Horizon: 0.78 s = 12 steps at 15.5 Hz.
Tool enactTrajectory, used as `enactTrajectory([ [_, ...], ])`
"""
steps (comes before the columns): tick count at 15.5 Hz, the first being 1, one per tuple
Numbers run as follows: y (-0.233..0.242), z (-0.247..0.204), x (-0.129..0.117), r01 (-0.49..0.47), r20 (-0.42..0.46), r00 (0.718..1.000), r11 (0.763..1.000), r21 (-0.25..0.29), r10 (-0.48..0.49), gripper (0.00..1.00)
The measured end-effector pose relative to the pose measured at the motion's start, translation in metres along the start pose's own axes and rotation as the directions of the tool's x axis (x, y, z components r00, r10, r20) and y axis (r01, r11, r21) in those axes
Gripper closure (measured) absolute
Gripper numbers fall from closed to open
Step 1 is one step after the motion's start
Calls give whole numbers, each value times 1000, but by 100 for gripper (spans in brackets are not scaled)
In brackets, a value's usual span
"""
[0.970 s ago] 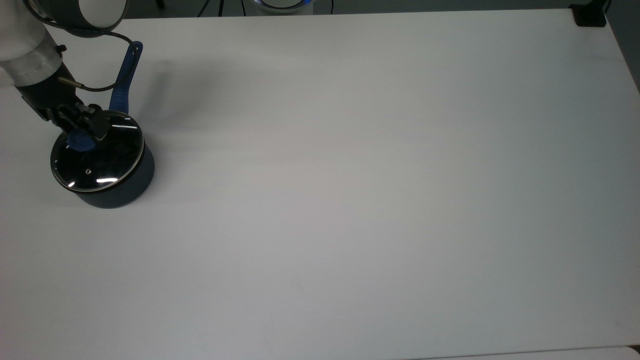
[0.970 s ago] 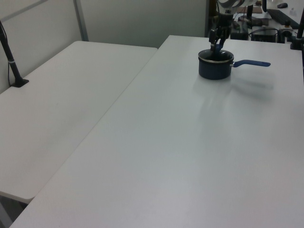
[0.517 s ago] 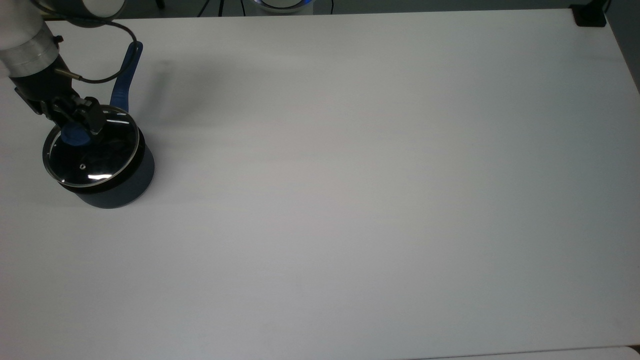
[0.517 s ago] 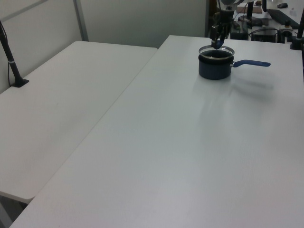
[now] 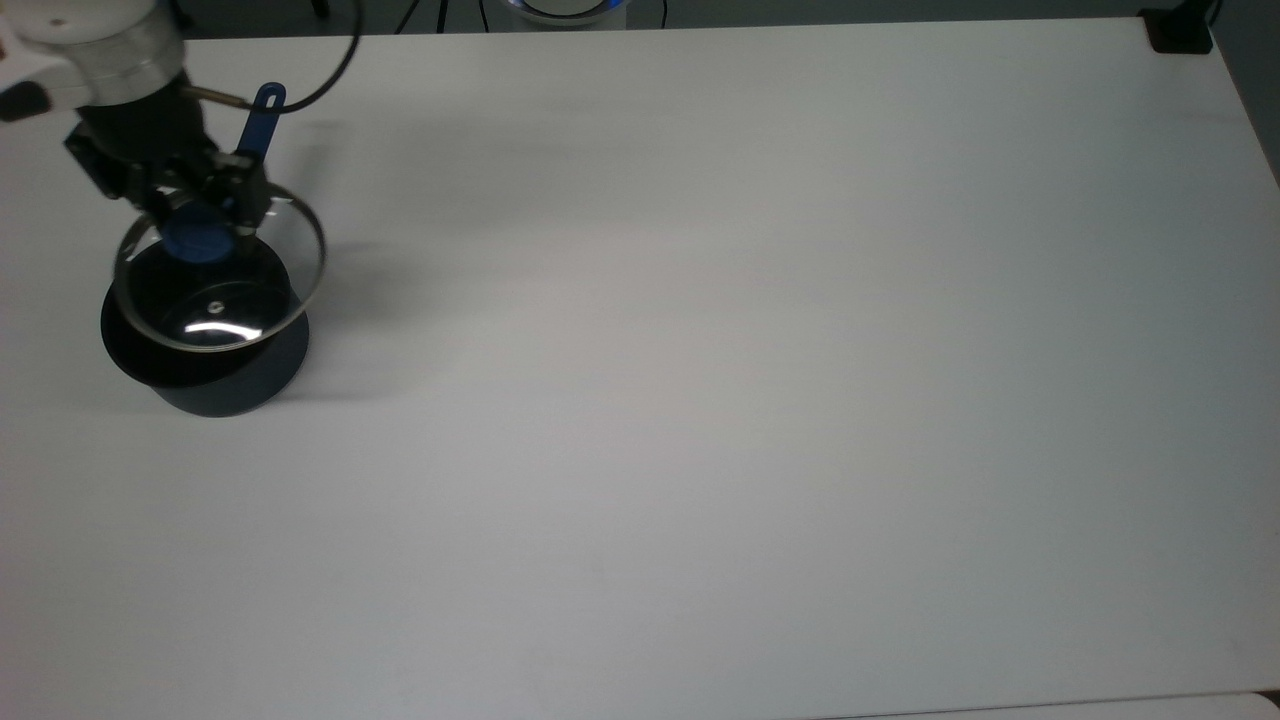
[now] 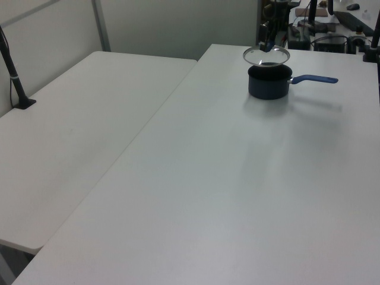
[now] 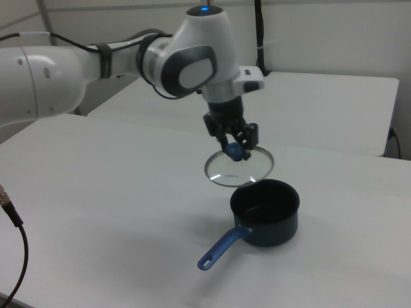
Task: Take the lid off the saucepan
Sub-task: 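Lift the glass lid up off the saucepan rim, then carry the lid away from the saucepan and lower it onto the table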
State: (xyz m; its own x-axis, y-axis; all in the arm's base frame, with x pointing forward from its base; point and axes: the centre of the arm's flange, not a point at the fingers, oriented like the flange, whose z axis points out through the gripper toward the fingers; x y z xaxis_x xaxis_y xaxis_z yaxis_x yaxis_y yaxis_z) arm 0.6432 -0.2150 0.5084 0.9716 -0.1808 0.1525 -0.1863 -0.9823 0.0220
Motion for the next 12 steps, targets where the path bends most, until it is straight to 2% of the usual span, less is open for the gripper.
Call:
enactTrajectory([
  [5,-60,1,-16,36,33,999,999,19,-36,33],
  [10,-128,31,-34,57,103,993,998,11,-58,33],
  [12,-154,43,-39,47,101,994,999,14,-48,33],
])
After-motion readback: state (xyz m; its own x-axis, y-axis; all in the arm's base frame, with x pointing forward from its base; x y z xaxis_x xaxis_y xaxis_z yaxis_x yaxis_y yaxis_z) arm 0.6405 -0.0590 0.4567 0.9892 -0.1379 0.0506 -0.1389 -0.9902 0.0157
